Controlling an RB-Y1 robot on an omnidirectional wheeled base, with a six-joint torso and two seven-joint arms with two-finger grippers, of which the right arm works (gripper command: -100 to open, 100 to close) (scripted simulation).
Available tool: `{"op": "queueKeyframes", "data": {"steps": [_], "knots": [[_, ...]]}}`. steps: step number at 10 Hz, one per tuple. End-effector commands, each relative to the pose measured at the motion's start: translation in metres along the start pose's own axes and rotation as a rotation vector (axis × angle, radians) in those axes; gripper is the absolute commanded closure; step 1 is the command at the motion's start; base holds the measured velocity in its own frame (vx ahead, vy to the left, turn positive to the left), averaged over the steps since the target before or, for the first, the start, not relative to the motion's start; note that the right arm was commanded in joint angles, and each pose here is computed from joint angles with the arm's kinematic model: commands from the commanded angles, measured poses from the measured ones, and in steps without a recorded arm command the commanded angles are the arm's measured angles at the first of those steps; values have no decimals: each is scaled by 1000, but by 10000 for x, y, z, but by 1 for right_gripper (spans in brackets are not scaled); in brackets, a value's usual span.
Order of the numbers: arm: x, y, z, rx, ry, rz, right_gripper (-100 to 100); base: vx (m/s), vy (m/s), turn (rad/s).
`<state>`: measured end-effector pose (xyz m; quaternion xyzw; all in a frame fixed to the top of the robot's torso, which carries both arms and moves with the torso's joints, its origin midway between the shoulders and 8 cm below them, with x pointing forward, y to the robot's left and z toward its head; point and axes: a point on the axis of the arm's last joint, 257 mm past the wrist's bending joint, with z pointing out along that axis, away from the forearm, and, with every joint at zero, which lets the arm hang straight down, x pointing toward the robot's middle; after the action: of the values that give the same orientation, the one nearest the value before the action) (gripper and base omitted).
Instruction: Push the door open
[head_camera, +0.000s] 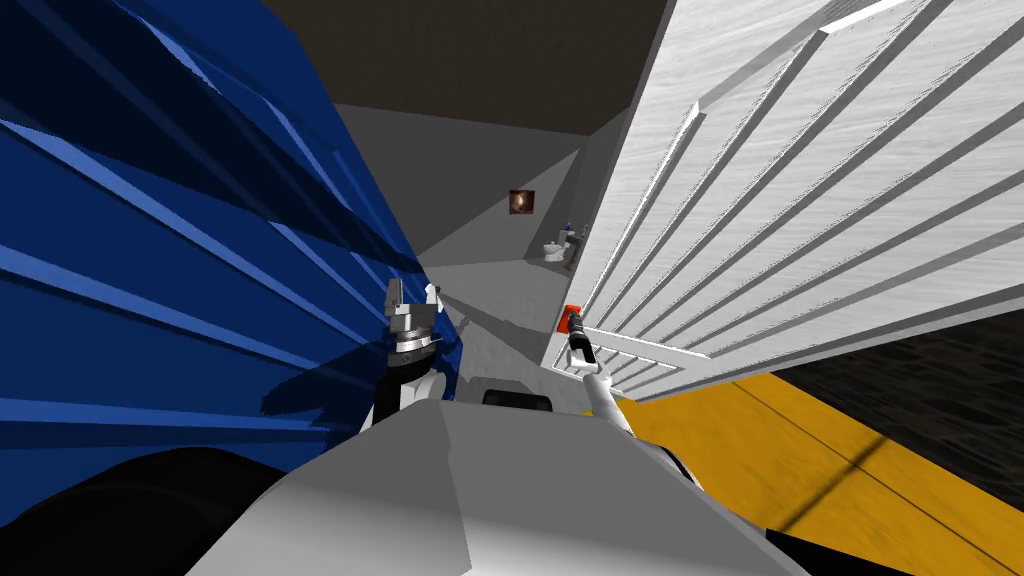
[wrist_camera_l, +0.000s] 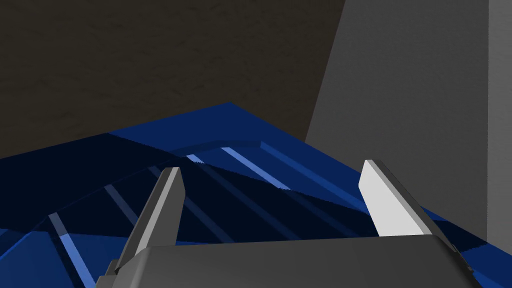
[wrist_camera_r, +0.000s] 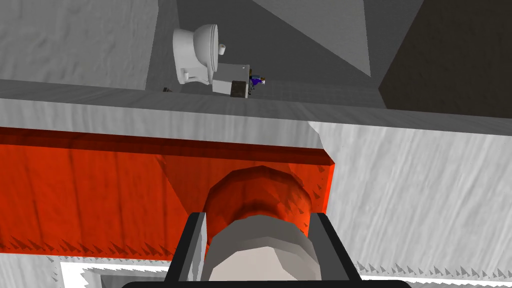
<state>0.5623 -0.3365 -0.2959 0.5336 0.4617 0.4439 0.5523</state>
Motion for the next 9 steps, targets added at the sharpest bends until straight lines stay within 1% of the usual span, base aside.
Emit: {"op": "queueKeyframes", "data": {"steps": [1,7,9], "knots": [[-248,32,-1,-5,-37,-8,100,165,51,-35],[-569,24,-22,-3,-102,2,100,161,70,-57],[-678,16,-37,-1,-126,8,100,178,77,-95]]}}
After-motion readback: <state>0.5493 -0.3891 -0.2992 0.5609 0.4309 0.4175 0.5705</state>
